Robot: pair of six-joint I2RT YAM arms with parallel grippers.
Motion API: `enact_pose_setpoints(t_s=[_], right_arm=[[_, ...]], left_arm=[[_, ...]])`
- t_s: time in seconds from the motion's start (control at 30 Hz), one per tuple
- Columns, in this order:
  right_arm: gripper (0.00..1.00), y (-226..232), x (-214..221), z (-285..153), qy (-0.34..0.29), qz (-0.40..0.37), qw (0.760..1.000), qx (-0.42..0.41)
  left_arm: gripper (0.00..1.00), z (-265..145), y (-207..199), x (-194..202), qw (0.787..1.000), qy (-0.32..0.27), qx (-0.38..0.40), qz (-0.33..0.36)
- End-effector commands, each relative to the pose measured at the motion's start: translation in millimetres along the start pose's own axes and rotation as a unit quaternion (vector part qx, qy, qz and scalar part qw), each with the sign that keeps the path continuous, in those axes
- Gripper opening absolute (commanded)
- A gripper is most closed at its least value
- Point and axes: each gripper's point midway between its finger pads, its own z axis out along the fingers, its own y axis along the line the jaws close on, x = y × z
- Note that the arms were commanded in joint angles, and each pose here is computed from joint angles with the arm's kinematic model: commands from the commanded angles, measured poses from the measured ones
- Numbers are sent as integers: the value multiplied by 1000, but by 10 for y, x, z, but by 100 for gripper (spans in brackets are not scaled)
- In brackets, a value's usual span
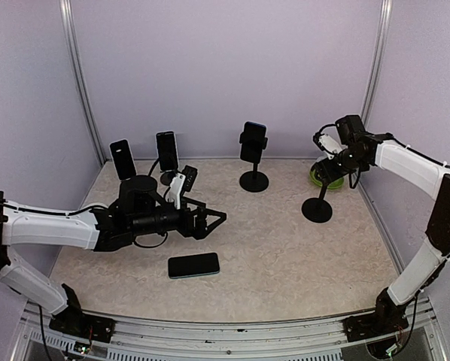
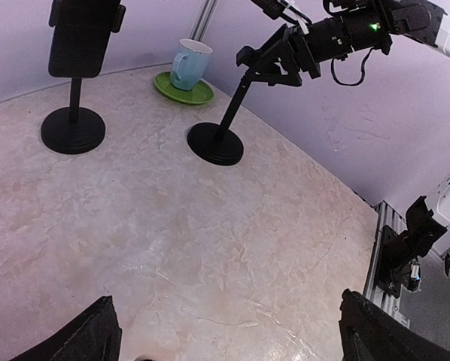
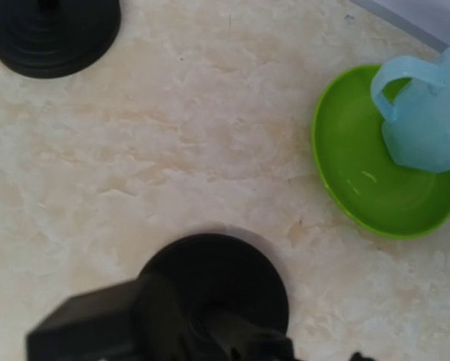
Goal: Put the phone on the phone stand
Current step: Pick up the phone stand at the corner of the board, then pass from the right arm to the left
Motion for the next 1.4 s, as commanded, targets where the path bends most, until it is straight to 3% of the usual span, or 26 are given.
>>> enact_pose_setpoints(t_s=[0.0,0.17,0.43,0.57,0.77,1.0,1.23,1.37], right_arm=[[67,-140,-179,-71,-24,6,999,23],[56,-152,-200,-73,-26,4,999,25],[12,-124,-298,-159,-39,6,999,15],[1,-78,-397,-258,-58,12,998,-1],[0,182,-574,-450,-109,28,990,-80],[0,483,-859,-848,-188,40,965,-181],[0,871,-993,-1189,-246,59,920,-300],[0,1118,-1039,-1296,-253,50,908,-330]], left_arm=[[99,36,-119,-102,1000,-15,25,-1],[99,39,-129,-109,999,-17,28,0],[99,62,-165,-145,999,-19,36,1],[99,72,-170,-163,999,-20,37,1],[99,86,-174,-139,999,-17,39,1],[99,84,-233,-144,998,-18,54,4],[99,239,-294,-142,997,8,52,61],[99,441,-215,-152,995,28,20,92]])
